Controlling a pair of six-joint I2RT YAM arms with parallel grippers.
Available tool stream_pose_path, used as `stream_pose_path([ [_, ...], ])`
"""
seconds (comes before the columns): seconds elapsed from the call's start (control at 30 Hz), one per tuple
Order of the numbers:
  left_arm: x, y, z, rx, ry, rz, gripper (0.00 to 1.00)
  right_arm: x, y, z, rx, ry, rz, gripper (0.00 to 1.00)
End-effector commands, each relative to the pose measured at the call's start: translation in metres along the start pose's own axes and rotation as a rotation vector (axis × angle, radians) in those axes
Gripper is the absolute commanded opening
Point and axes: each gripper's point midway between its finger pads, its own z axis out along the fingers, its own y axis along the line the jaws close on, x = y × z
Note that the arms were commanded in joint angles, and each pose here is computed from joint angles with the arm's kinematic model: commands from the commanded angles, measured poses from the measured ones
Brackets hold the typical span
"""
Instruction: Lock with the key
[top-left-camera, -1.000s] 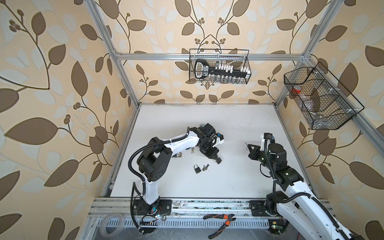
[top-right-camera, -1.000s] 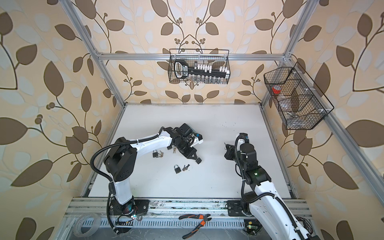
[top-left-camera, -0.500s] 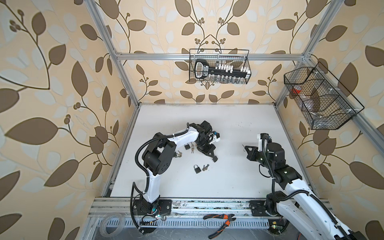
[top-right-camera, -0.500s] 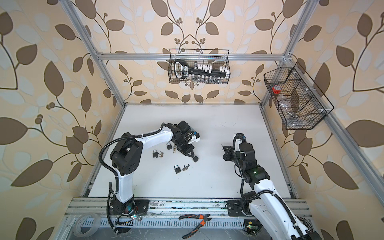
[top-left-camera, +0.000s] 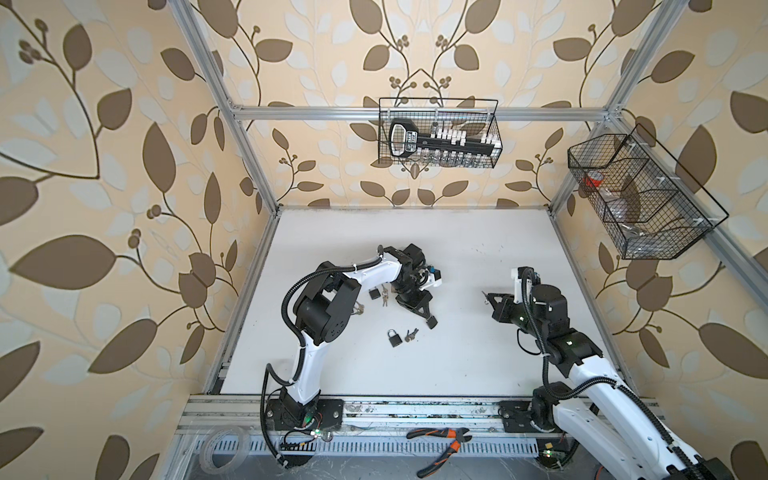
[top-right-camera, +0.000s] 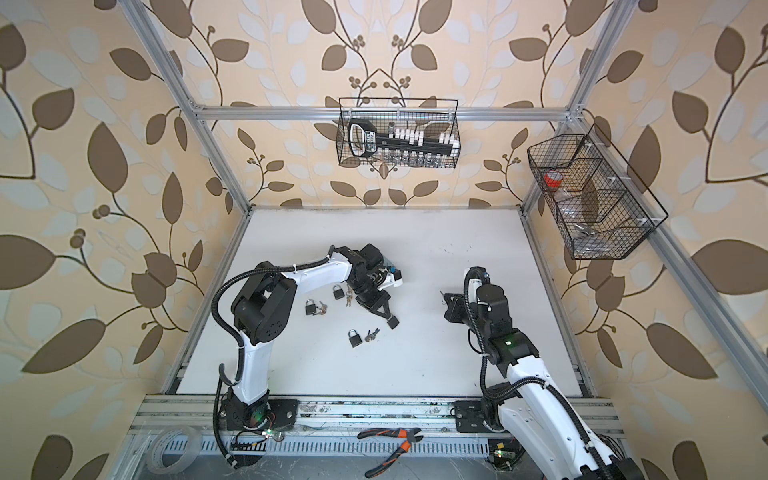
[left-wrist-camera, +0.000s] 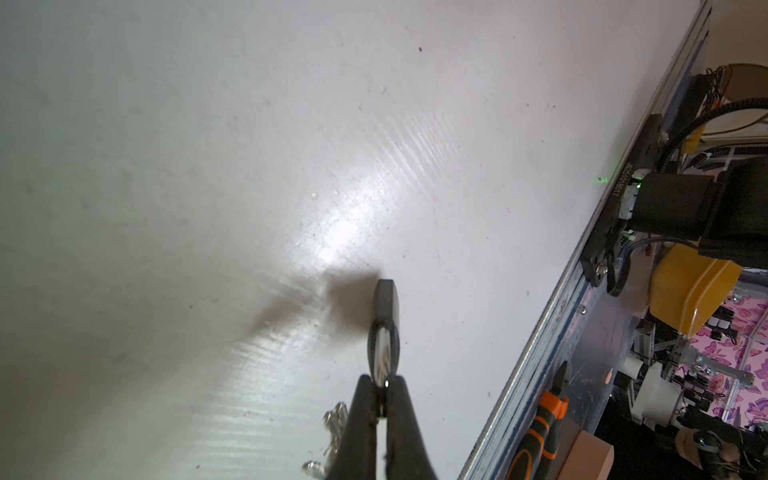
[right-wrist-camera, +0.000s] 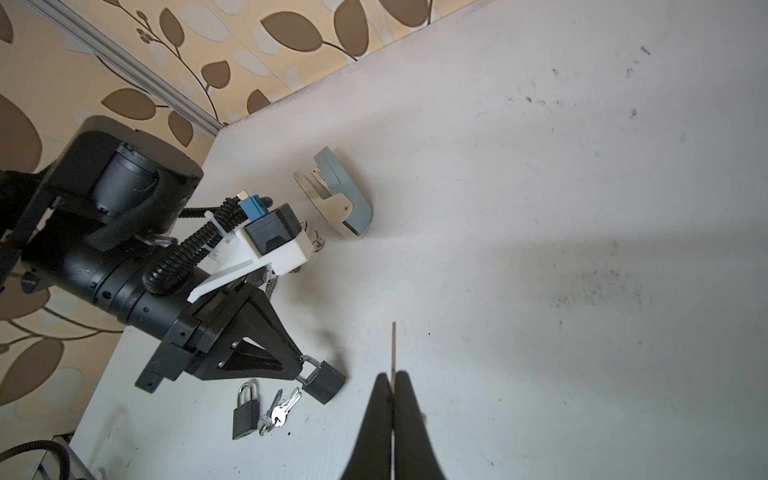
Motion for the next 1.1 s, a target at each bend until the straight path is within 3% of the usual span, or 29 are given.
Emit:
stream_pose_path([
  [0.0, -0.012, -0.003, -0.007, 0.002, -0.020, 0.021, 0.10, -0.014, 0.011, -0.005, -0.032, -0.025, -0.022, 0.00],
  [0.5, -0.027, 0.012, -0.019, -0.090, -0.076, -0.011, 0.41, -0.011, 0.014, -0.005, -0.049, -0.007, -0.035, 0.00],
  [0.63, -0.037, -0.002, -0.052, -0.151, -0.204, 0.016, 0.49, 0.001, 0.019, 0.001, -0.086, 0.032, -0.028, 0.00],
  [0.8, -0.044, -0.022, -0.107, -0.225, -0.482, 0.050, 0.66, 0.027, 0.039, 0.010, -0.143, 0.081, -0.037, 0.00],
  [0.93, -0.028, -0.028, -0.136, -0.223, -0.679, 0.001, 0.80, 0.052, 0.059, 0.021, -0.210, 0.141, -0.055, 0.00],
  [1.07, -0.007, -0.032, -0.148, -0.122, -0.750, -0.019, 0.87, 0.066, 0.069, 0.034, -0.251, 0.172, -0.058, 0.00],
])
